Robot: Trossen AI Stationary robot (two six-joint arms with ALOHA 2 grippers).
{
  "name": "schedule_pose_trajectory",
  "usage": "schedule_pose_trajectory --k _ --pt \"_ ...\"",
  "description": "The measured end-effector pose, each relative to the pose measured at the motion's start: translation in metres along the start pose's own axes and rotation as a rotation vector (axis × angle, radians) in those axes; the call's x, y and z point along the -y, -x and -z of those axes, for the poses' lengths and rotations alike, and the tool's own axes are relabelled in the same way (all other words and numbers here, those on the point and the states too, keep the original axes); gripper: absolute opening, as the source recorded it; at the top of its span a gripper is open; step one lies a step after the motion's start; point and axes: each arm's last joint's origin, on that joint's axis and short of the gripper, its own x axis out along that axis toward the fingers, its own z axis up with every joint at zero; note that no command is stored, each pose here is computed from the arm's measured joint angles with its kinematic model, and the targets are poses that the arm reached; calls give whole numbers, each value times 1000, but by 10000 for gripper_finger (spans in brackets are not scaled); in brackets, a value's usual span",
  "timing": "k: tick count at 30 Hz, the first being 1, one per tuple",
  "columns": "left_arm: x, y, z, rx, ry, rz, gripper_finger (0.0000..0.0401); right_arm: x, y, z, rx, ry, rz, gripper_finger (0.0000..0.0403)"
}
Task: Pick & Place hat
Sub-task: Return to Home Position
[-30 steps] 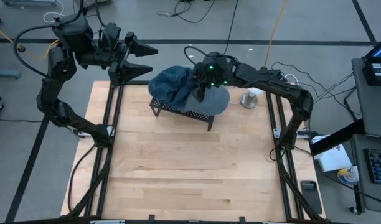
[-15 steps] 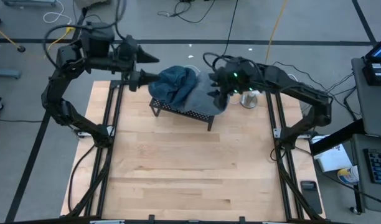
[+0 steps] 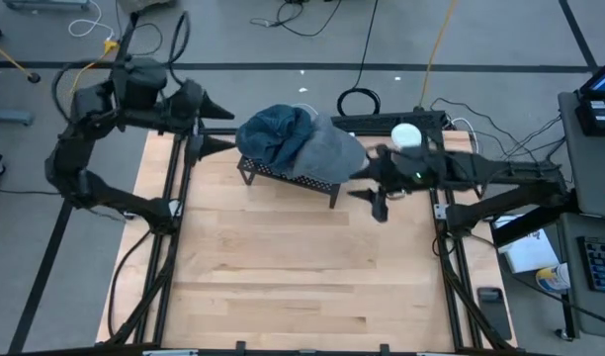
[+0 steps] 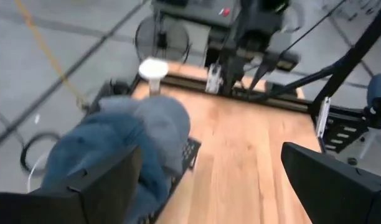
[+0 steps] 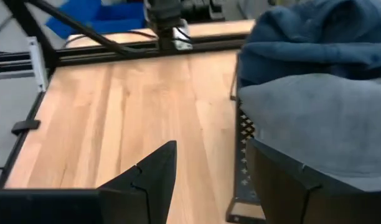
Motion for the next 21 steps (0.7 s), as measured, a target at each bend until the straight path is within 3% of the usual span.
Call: schedule_pose_trajectory --k 6,12,21 --pt "8 -5 42 162 -64 -69 390 -3 1 64 139 71 -52 185" --pt "10 -22 103 295 0 -106 390 3 -4 126 203 130 -52 185" --pt "10 -58 180 411 48 -23 390 9 -6 175 421 119 -56 185"
